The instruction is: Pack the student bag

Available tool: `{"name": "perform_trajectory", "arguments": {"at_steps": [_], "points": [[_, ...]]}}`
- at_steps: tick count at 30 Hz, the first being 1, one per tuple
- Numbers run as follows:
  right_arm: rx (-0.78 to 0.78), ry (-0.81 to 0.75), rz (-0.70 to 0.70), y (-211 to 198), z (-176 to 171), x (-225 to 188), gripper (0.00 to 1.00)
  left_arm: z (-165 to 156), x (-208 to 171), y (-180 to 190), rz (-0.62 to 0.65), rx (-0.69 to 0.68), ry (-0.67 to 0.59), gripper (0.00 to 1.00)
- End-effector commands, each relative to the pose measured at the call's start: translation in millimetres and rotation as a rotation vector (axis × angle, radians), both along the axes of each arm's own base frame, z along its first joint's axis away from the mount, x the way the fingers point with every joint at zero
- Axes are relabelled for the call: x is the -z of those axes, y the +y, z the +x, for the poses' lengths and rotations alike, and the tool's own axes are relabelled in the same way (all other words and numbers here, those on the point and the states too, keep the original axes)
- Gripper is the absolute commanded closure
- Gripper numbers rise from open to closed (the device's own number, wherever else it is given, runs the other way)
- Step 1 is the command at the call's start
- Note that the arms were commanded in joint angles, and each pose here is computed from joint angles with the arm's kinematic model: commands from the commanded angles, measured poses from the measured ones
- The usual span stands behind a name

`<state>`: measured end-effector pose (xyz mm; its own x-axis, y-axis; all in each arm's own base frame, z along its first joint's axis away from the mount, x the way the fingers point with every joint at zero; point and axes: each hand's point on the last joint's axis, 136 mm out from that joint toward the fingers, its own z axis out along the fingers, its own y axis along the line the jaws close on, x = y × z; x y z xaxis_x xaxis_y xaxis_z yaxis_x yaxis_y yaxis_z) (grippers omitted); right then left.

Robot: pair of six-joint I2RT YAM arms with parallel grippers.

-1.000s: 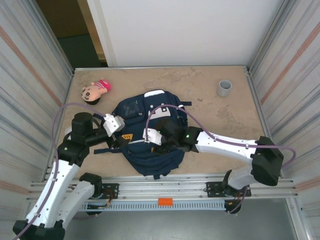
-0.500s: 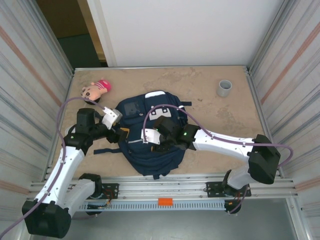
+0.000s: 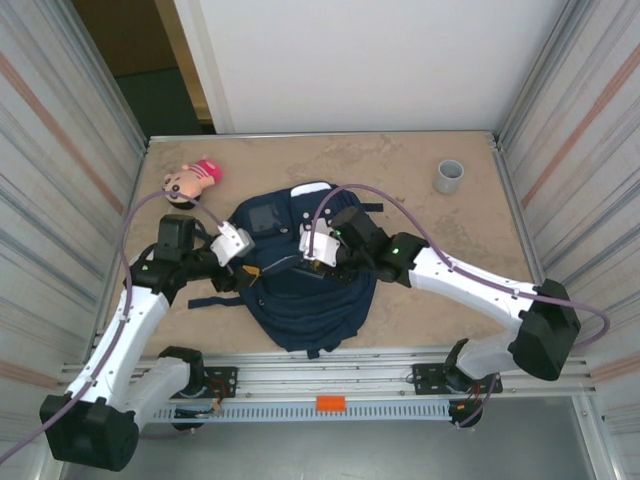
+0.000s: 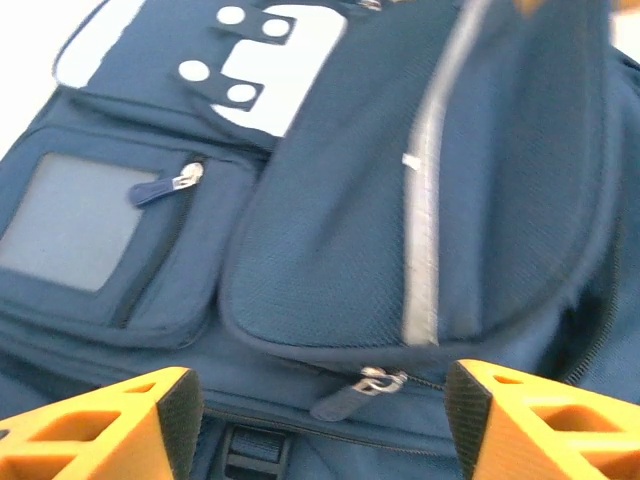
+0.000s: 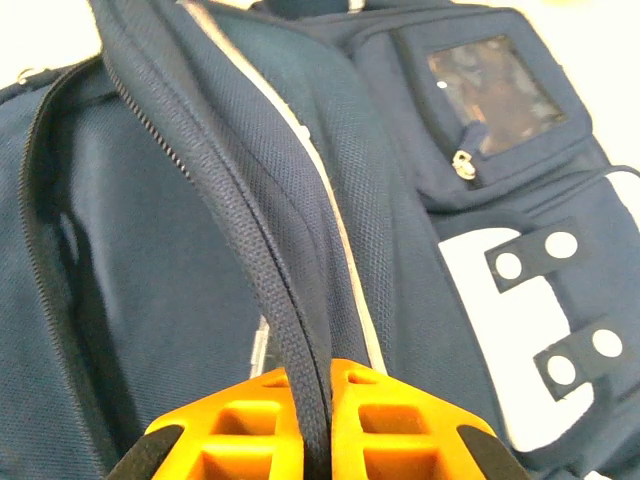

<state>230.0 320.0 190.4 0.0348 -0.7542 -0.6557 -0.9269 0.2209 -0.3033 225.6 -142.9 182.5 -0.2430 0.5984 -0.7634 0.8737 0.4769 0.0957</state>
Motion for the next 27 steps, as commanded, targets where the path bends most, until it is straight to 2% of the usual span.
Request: {"name": "perform_trajectory", "arguments": {"at_steps": [1,4,10,14,19,23,27], "points": [[0.017,0.018,0.069,-3.3,0.1,-15.6,0.96,-22.5,19.4,-3.7,0.151,0.174,-0.001,0.32],[0.014,0.019,0.099,-3.3,0.8,-20.5,0.97,-21.8,33.0,-4.5,0.21,0.199,0.024,0.31],[0.018,0.017,0.122,-4.1,2.6,-24.4,0.97,-8.4,51.4,-3.5,0.246,0.19,0.034,0.3],[0.017,0.017,0.133,-3.8,2.2,-26.1,0.97,-5.7,60.3,-8.3,0.229,0.206,0.065,0.34],[0.043,0.018,0.139,-4.3,6.1,-26.1,0.97,-15.7,59.8,-16.1,0.186,0.256,0.126,0.47],[0.062,0.023,0.136,-5.4,9.2,-24.1,0.97,-25.9,50.4,-21.9,0.136,0.29,0.135,0.68],[0.084,0.023,0.142,-6.0,13.8,-24.0,0.98,-32.3,46.4,-23.4,0.111,0.291,0.146,0.79]]}}
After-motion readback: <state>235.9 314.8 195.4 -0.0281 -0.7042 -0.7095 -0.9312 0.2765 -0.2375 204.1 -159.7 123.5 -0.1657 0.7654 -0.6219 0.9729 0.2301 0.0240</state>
